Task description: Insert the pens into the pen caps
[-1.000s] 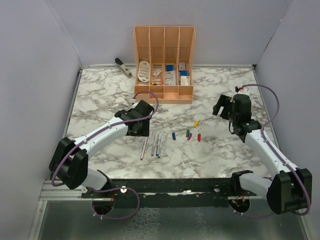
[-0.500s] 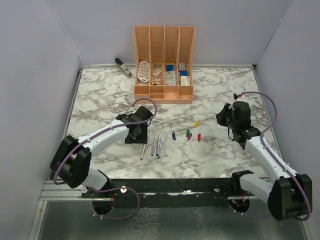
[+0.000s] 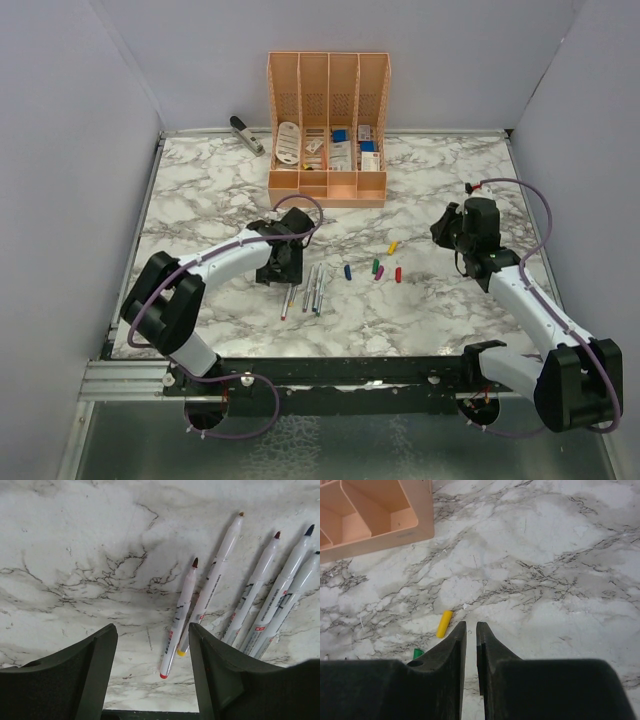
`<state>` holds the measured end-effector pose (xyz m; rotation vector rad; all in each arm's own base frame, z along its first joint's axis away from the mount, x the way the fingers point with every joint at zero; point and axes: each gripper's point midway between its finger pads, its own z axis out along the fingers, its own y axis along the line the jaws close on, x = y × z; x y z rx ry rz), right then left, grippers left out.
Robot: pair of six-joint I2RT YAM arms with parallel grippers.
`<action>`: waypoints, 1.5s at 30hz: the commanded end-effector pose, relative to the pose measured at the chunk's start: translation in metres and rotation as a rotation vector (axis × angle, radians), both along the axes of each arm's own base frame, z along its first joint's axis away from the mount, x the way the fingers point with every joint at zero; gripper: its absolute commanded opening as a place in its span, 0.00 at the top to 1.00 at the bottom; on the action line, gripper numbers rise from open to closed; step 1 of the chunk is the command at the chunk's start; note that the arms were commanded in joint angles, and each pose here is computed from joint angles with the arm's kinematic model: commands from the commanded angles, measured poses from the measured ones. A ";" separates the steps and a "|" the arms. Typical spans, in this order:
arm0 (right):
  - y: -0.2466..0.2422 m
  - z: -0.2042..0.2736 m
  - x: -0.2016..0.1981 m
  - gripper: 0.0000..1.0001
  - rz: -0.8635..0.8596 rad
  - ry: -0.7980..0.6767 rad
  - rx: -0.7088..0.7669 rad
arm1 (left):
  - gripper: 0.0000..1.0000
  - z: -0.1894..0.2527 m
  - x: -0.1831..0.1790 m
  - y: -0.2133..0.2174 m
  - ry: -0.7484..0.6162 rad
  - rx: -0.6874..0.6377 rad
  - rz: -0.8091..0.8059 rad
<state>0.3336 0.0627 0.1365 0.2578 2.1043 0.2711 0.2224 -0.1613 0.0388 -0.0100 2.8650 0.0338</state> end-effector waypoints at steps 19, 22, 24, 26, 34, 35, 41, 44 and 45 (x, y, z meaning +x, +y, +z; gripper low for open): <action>0.006 0.010 0.005 0.85 0.032 -0.017 0.014 | 0.39 -0.008 0.014 -0.008 0.007 0.027 -0.037; 0.007 0.009 0.005 0.85 0.033 -0.013 0.014 | 0.39 -0.009 0.013 -0.005 0.007 0.040 -0.036; 0.008 0.008 0.004 0.85 0.037 -0.011 0.018 | 0.38 -0.010 0.013 -0.003 0.004 0.047 -0.035; 0.008 0.007 0.004 0.85 0.040 -0.008 0.021 | 0.39 -0.009 0.013 -0.003 0.002 0.047 -0.032; 0.011 0.006 0.005 0.85 0.054 -0.002 0.028 | 0.43 -0.014 0.001 -0.001 0.038 0.034 -0.042; 0.012 0.006 0.005 0.85 0.055 -0.001 0.029 | 0.43 -0.015 -0.001 0.000 0.042 0.035 -0.042; 0.014 0.004 0.006 0.85 0.067 0.006 0.036 | 0.49 -0.017 -0.009 0.000 0.064 0.015 -0.045; 0.015 0.004 0.006 0.85 0.070 0.007 0.039 | 0.51 -0.018 -0.015 -0.002 0.078 -0.006 -0.055; 0.015 0.004 0.006 0.85 0.070 0.007 0.038 | 0.52 -0.019 -0.018 -0.002 0.085 -0.017 -0.056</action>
